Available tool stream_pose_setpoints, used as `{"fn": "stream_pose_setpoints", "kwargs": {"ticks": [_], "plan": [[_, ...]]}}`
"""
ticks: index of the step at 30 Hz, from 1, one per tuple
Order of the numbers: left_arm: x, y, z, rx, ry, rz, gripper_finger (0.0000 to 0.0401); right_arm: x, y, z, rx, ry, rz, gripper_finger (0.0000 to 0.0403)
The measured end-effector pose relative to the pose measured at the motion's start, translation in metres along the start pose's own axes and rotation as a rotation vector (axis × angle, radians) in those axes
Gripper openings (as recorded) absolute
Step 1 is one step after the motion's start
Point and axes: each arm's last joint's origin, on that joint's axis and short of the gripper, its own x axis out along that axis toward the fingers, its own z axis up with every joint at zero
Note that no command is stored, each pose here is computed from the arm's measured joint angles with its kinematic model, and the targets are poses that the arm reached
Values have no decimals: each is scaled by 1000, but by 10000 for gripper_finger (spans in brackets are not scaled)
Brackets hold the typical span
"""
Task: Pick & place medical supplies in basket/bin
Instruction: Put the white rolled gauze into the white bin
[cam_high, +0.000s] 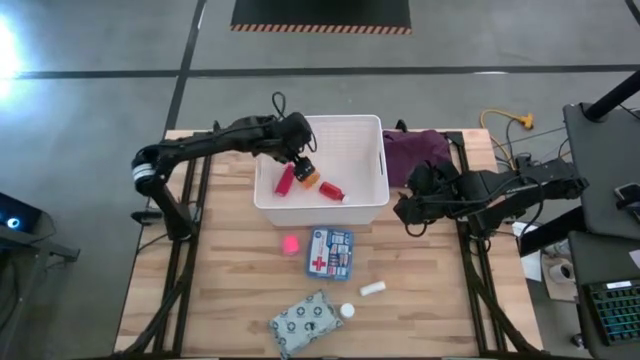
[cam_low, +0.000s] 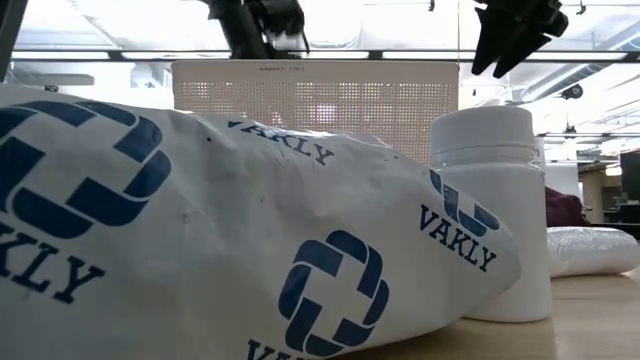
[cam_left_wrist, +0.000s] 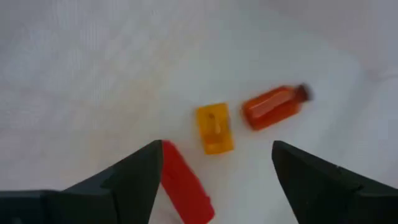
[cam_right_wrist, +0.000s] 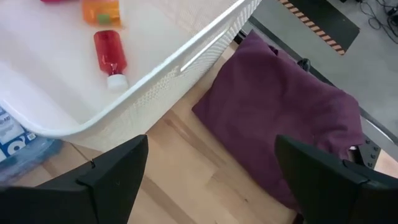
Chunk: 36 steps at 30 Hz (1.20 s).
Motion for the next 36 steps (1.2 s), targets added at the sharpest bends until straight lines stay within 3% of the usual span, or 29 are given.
{"fn": "stream_pose_setpoints", "kwargs": {"ticks": [4, 8, 14, 20, 25, 29, 32, 36], "plan": [[-72, -22, 3, 109, -192, -105, 292, 1, 2, -3, -85, 50, 39, 340], [-140, -41, -20, 178, -347, -205, 292, 5, 11, -18, -280, 172, 181, 340], [-195, -45, -86, 32, -452, -155, 292, 8, 43, -60, -456, 258, 448, 340], [-193, -37, -139, -155, -443, -230, 292, 19, 106, -102, -526, 254, 740, 340], [-172, -32, -165, -214, -386, -244, 292, 36, 146, -118, -489, 355, 643, 332], [-159, -32, -175, -202, -355, -227, 292, 37, 179, -122, -580, 328, 656, 325], [-154, -33, -178, -192, -325, -241, 292, 44, 196, -127, -625, 339, 635, 325], [-154, -34, -179, -187, -314, -253, 293, 48, 205, -126, -590, 311, 596, 325]]}}
